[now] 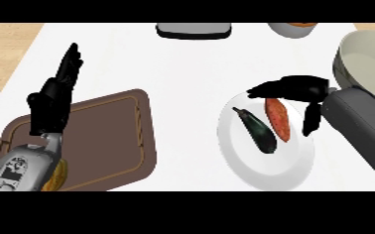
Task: Pick the sweet potato from the plate and place it in the bowl
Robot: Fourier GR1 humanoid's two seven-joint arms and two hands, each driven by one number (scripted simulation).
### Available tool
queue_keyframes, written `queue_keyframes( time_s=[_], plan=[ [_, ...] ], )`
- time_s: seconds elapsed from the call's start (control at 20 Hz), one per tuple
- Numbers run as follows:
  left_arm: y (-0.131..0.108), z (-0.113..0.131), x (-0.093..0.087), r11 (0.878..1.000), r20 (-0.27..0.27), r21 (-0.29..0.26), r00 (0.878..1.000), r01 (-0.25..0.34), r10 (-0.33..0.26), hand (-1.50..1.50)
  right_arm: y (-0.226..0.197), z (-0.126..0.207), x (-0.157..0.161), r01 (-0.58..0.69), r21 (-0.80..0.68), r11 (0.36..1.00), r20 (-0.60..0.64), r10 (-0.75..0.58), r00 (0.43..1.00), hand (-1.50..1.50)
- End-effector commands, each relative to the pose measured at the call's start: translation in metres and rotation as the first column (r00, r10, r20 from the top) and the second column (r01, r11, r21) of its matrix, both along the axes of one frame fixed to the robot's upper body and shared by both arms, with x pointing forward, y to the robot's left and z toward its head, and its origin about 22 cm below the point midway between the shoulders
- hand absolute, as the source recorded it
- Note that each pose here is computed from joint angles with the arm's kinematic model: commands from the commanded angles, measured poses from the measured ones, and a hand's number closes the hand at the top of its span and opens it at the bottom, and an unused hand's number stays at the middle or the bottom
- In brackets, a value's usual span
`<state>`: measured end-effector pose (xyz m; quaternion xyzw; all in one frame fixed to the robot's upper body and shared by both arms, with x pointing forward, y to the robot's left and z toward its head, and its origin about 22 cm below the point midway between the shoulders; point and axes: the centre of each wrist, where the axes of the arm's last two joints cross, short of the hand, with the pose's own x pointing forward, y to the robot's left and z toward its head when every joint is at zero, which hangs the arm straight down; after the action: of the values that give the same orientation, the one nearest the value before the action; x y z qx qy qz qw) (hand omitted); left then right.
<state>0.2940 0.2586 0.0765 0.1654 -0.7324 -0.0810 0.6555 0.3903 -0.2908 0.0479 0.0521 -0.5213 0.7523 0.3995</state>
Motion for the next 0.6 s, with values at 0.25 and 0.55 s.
queue_keyframes(
  time_s=[0.25, 0.55],
  plan=[
    [-0.001, -0.004, -0.01, 1.0, -0.021, -0.005, 1.0, 0.006, -0.006, 0.0, 0.015, -0.02, 0.014, -0.059, 0.055, 0.997, -0.116, 0.065, 0.991, -1.5],
    [0.009, -0.01, -0.002, 1.0, -0.005, 0.004, 1.0, -0.001, 0.001, 0.0, 0.023, -0.049, 0.001, -0.18, 0.047, 0.983, -0.027, 0.181, 0.983, 1.5]
  ],
)
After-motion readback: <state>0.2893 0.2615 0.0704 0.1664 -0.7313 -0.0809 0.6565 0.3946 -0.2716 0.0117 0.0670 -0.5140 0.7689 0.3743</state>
